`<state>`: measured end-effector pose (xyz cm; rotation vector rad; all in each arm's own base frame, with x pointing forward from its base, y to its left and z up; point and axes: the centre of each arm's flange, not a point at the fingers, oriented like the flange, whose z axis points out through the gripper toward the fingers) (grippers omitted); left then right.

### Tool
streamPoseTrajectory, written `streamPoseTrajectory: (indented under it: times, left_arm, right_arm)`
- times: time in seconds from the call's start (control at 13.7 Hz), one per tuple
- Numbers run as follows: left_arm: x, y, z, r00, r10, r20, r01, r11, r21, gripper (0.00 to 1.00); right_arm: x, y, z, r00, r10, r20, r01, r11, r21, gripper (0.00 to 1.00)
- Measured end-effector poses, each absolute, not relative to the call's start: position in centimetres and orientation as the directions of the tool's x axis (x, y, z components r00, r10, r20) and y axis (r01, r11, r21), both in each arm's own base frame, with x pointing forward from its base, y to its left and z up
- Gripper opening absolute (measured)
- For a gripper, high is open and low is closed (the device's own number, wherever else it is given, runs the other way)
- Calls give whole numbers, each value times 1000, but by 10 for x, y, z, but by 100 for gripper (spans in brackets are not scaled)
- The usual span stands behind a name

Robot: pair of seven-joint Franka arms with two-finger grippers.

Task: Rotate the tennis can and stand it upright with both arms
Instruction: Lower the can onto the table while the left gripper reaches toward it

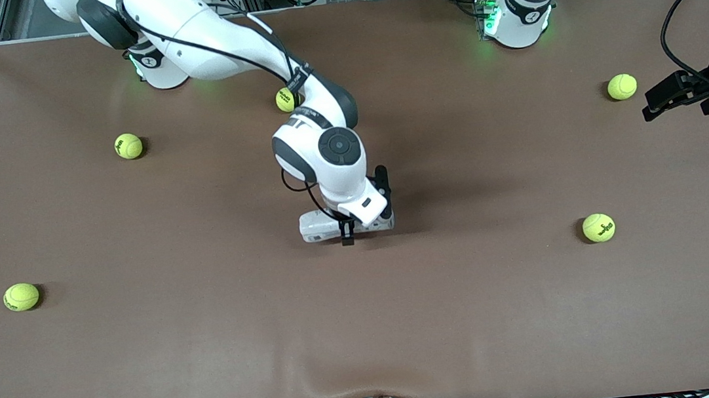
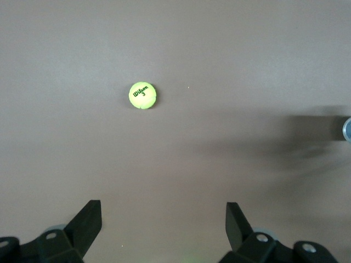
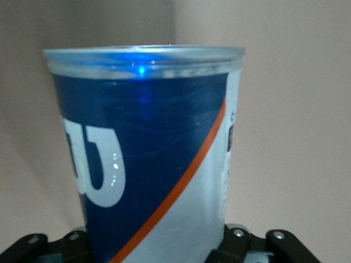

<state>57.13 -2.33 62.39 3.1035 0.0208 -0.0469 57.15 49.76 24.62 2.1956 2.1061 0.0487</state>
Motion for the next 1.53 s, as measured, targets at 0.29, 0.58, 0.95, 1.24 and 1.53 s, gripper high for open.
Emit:
streamPoseTrajectory:
  times: [0.29, 0.58, 0.95, 1.24, 1.53]
  left_arm:
    - [572, -26, 623, 1000, 9, -28, 10, -999, 38, 100]
    - [578, -33, 614, 999, -5, -38, -3, -999, 45, 100]
    - [596, -76, 568, 992, -32, -119, -11, -985, 171, 100]
    - [624, -102, 500, 964, -8, -265, 122, -872, 473, 100]
    - [651, -120, 437, 926, 20, -377, 280, -707, 650, 100]
  right_arm:
    - [582, 495, 229, 92, 996, 6, 988, -92, 128, 87]
    - [587, 495, 216, 99, 994, 49, 982, -105, 156, 98]
    - [587, 495, 211, 96, 993, 62, 981, -105, 163, 100]
    - [587, 496, 212, 69, 996, 64, 983, -79, 167, 100]
    - [585, 500, 222, 48, 996, 70, 984, -60, 167, 100]
